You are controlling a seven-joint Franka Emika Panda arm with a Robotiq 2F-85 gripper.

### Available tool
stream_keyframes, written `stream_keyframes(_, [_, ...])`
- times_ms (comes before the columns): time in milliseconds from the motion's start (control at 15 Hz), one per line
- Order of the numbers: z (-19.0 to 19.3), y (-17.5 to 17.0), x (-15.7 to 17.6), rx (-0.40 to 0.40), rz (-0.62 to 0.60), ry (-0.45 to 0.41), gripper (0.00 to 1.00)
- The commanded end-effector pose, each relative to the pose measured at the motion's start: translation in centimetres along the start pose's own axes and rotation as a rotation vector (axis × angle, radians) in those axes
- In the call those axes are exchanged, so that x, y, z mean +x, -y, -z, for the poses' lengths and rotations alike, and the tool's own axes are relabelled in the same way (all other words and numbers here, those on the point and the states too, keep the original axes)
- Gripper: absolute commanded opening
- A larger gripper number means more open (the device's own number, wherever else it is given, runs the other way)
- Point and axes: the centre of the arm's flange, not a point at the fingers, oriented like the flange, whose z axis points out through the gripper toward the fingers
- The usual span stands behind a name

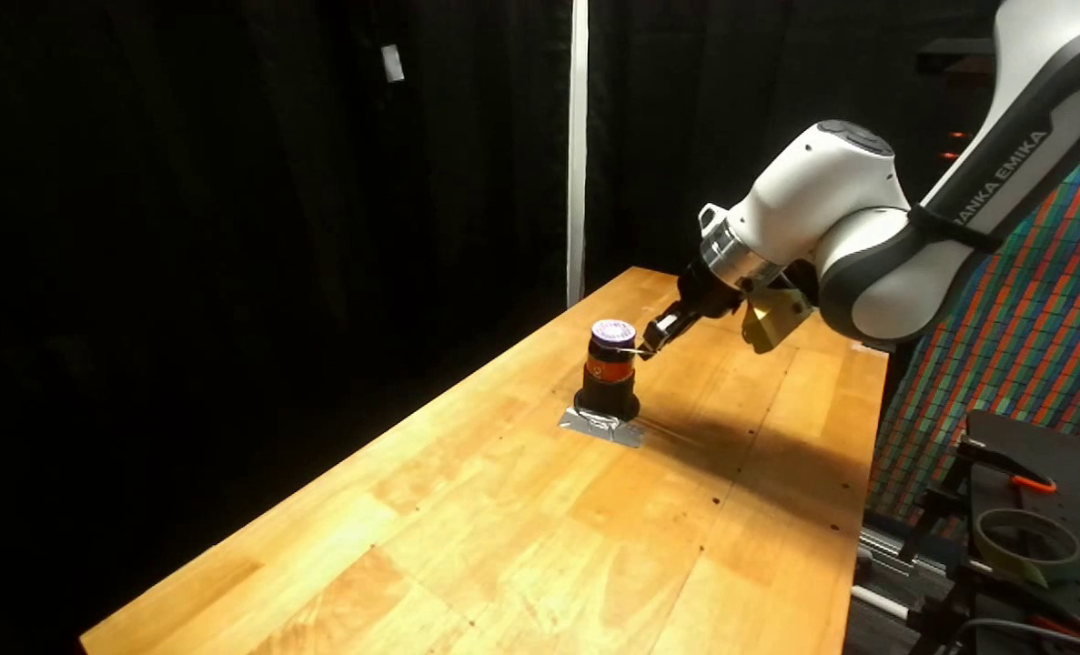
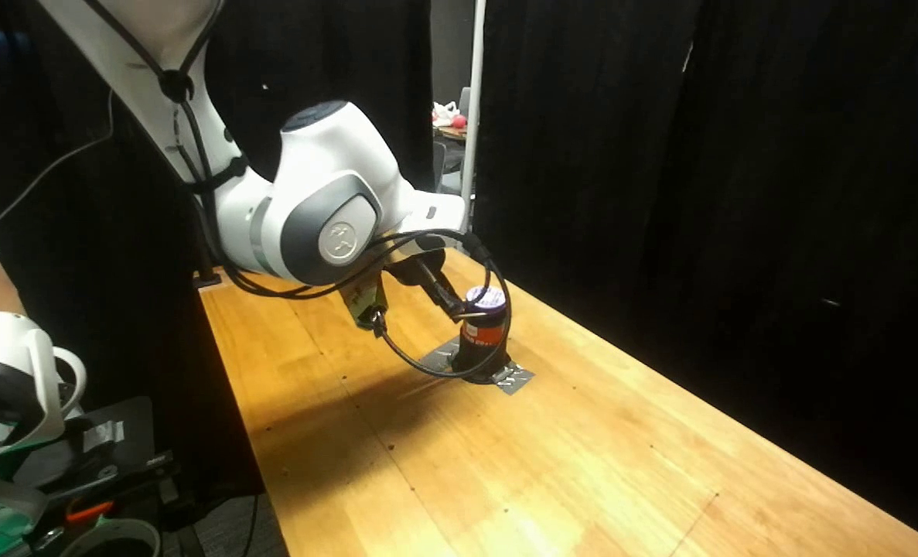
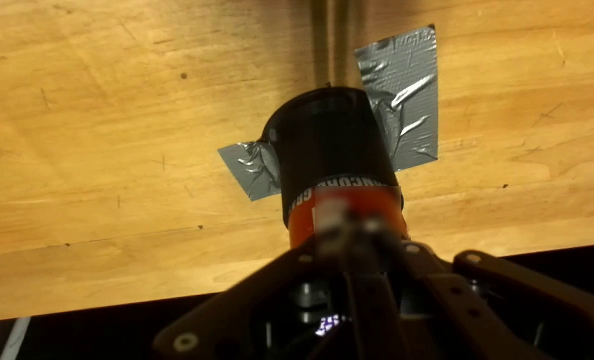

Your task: Put the rubber band around the brown cup

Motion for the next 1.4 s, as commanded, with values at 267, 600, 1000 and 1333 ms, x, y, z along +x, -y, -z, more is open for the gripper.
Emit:
stream_keyframes(267, [1.4,1.3,-3.0,0.042,-0.027,-0.141,0.08])
stream_keyframes(600, [1.7,1.7,-3.9,0.047,-0.05,-0.251,0.08])
stream_keyframes(1000, [1.6,1.6,-4.7,0.014,-0.078,-0.363,0.08])
stream_keyframes(1333, [1.5,1.8,-5.7,-0.044,-0.076,-0.471,0.1])
